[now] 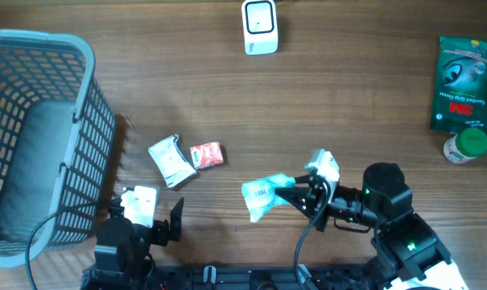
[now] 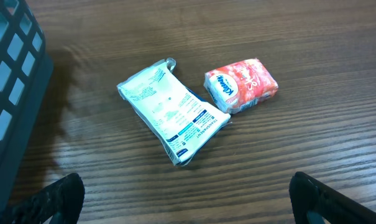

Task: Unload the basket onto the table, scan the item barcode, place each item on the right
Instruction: 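Hold the teal packet's barcode over the white scanner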

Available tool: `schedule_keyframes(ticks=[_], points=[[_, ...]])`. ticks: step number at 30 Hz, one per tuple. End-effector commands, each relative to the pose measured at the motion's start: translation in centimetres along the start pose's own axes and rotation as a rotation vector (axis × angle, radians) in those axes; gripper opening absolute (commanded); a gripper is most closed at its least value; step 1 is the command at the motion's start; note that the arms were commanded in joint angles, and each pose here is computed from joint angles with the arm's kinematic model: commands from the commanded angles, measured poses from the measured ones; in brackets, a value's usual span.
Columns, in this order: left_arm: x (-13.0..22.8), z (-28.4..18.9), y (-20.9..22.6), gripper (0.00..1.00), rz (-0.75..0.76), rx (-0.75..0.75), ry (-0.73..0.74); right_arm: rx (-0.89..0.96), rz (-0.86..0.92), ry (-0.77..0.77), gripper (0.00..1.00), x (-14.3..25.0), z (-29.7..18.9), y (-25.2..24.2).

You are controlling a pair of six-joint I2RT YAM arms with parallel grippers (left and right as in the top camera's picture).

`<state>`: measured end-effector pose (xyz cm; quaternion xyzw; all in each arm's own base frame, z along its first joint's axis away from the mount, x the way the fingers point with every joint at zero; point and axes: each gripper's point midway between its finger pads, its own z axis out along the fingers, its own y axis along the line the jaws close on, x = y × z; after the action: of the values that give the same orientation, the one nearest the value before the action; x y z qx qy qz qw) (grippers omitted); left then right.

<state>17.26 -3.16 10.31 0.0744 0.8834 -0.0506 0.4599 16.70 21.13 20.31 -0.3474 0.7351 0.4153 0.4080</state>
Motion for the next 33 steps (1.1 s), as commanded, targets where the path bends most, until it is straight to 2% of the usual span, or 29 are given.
schedule_keyframes(ticks=[1,3,4,7,11,15,17,20,25,33], points=[[0.0,0.0,-0.1,1.00,0.017,0.008,-0.004,-0.068,-0.067,-0.021,0.04,-0.8,-0.3,1.4],[0.0,0.0,-0.1,1.00,0.017,0.008,-0.004,0.036,0.046,-0.043,0.04,-1.4,-0.1,-0.5],[0.0,0.0,-0.1,1.00,0.017,0.008,-0.004,0.158,0.110,-0.052,0.04,-1.4,0.0,-2.9],[0.0,0.0,-0.1,1.00,0.017,0.008,-0.003,0.413,0.183,-0.048,0.04,-0.9,0.0,-8.2],[0.0,0.0,-0.1,1.00,0.017,0.008,-0.004,0.690,0.181,-0.056,0.04,-3.4,1.4,-15.5],[0.0,0.0,-0.1,1.00,0.017,0.008,-0.004,0.942,0.041,0.039,0.04,-7.1,3.9,-23.1],[0.0,0.0,-0.1,1.00,0.017,0.008,-0.004,1.163,-0.052,0.091,0.04,-9.3,4.3,-28.2],[0.0,0.0,-0.1,1.00,0.017,0.008,-0.004,1.325,-0.225,0.157,0.04,-11.7,5.2,-32.1],[0.0,0.0,-0.1,1.00,0.017,0.008,-0.004,1.505,-0.466,0.188,0.05,-13.4,5.9,-35.4],[0.0,0.0,-0.1,1.00,0.017,0.008,-0.004,1.523,-0.961,0.322,0.05,-13.7,10.3,-35.9]])
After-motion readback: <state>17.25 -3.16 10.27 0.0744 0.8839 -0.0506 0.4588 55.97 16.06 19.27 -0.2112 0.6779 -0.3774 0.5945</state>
